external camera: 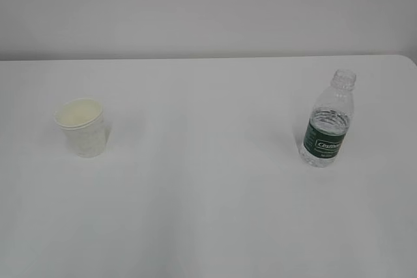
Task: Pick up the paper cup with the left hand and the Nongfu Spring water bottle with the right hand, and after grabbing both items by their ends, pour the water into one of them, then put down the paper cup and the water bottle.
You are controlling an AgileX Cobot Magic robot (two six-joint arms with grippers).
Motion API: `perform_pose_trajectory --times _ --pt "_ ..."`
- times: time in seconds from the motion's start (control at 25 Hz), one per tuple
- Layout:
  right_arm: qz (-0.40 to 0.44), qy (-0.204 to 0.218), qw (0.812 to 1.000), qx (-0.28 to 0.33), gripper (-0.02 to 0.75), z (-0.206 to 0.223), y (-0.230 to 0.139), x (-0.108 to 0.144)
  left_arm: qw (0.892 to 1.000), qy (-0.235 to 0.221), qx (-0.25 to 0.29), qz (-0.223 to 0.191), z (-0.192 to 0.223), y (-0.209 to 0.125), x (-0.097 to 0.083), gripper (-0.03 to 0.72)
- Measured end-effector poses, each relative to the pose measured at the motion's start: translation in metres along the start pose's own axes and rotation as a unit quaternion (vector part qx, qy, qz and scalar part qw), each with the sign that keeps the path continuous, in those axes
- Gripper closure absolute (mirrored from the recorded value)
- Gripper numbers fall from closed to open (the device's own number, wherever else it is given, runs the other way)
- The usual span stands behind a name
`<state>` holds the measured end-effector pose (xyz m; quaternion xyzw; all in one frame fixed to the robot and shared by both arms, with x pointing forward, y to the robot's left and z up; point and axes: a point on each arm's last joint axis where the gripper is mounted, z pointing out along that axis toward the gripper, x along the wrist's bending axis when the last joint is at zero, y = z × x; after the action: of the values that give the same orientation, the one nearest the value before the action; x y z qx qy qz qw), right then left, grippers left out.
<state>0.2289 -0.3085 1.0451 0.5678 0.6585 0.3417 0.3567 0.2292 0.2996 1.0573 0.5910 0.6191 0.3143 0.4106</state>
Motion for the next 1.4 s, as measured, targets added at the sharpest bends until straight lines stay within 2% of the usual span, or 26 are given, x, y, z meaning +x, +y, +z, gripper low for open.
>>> perform_pose_trajectory --times 0.44,1.4 --pt "0.000 0.000 1.000 0.000 0.146 0.0000 0.0000 0.0000 1.000 0.000 0.000 0.000 0.0000 0.0000 0.0000 0.298" --pt "0.000 0.000 1.000 0.000 0.147 0.0000 0.0000 0.0000 1.000 0.000 0.000 0.000 0.0000 0.0000 0.0000 0.301"
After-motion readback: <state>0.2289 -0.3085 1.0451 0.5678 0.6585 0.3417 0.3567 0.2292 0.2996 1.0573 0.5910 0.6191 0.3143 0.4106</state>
